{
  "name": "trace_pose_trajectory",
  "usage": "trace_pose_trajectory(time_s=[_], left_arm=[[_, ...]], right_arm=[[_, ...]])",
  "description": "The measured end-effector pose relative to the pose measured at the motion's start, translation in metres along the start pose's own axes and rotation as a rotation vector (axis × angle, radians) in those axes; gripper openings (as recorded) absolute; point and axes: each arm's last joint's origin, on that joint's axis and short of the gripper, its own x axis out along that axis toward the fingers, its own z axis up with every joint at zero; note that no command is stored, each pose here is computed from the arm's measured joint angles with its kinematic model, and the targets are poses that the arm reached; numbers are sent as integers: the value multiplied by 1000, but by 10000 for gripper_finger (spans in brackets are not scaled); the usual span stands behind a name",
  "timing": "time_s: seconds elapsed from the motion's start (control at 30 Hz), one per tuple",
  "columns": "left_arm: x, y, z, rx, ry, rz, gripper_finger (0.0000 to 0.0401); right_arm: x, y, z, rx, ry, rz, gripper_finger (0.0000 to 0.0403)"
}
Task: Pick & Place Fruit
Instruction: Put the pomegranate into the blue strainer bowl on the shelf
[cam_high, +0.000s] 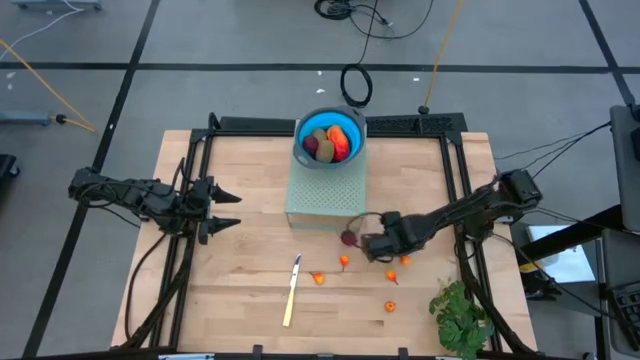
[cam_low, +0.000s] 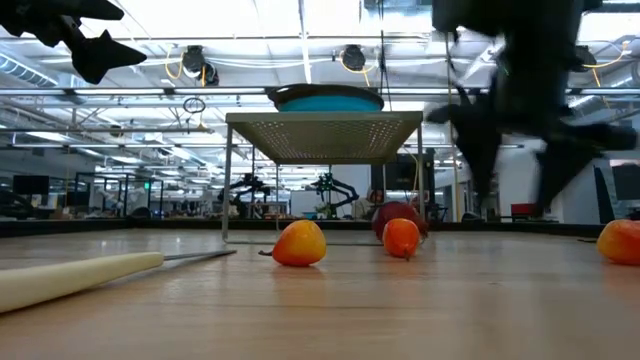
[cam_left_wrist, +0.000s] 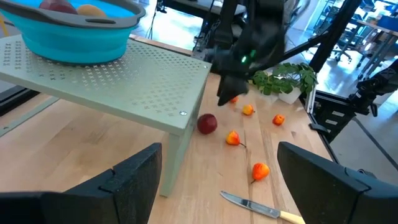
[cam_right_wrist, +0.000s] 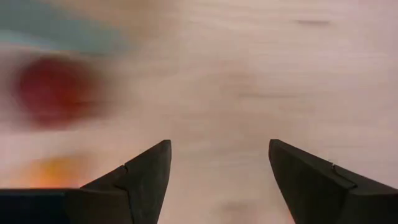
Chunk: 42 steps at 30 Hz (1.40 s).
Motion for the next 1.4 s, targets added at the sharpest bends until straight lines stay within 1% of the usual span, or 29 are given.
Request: trace_pose_trajectory(time_s=[0.1, 0.17, 0.27, 0.4, 0.5, 0.6, 0.83, 1.1, 1.23, 1.3, 1.4], left_arm=[[0, 0, 0, 2, 0, 1, 319], [0, 0, 0, 2, 0, 2, 319], [0, 0, 0, 2, -1, 2, 319], [0, 0, 0, 2, 0, 2, 319], [0, 0, 0, 2, 0, 2, 319], [0, 0, 0, 2, 0, 2, 319], [0, 0, 0, 1, 0, 2, 319], [1, 0, 0, -4, 7, 4, 319], [6, -2, -1, 1, 23, 9, 319], [9, -3, -1, 5, 34, 13, 319], [15, -5, -2, 10, 47, 18, 319]], right_arm=[[-2, 2, -7, -18, -5, 38, 263], [2, -2, -11, -38, -21, 15, 263], [-4, 5, -14, -35, -56, 108, 263], [-3, 7, -23, -76, -69, 160, 263], [-8, 15, -30, -109, -66, 267, 263], [-10, 18, -37, -172, -78, 328, 263], [-15, 25, -45, -219, -97, 429, 263], [-24, 37, -54, -290, -103, 598, 263], [-28, 41, -57, -311, -98, 661, 263], [-30, 44, -58, -302, -92, 699, 263], [-35, 50, -59, -304, -90, 775, 263]])
